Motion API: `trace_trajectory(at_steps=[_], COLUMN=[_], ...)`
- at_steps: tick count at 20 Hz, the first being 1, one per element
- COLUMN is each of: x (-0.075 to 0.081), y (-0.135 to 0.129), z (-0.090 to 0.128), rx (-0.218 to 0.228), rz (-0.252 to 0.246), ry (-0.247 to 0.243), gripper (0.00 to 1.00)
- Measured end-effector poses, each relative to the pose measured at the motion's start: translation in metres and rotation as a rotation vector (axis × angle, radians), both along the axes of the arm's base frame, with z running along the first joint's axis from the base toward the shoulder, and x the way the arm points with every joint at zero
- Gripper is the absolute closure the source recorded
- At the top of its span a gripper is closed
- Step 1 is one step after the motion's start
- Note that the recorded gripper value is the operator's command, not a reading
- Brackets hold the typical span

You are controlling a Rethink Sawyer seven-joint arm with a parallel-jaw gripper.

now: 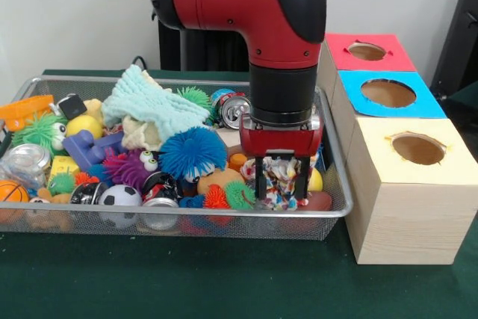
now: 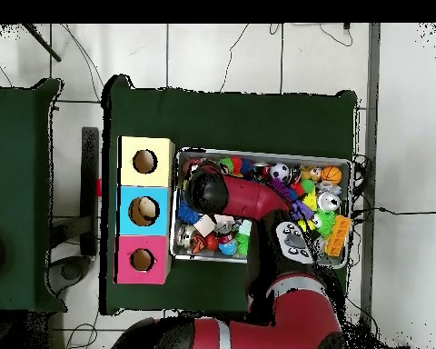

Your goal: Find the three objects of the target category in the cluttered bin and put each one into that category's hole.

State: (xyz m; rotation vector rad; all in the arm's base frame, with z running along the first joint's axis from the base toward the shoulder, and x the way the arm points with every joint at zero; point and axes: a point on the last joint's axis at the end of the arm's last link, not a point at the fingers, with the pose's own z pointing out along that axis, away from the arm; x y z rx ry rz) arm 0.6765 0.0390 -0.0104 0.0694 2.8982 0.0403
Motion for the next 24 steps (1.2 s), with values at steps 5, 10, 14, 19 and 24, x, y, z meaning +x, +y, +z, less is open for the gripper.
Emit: trace_trajectory(at_steps=[5, 10, 14, 19, 24], x=[0.012, 0.029, 0.038, 0.053, 0.064], y=[-0.008, -0.013, -0.016, -0.020, -0.023], z=[0.005, 0.021, 0.037, 0.057, 0.051], rx=[0.009, 0.002, -0.003, -0.009, -0.013], rz=[-0.014, -0.018, -0.018, -0.017, -0.018], ry=[-0.023, -0.063, -0.080, -0.103, -0.116], gripper=[0.00, 0.00, 0.00, 0.00, 0.00])
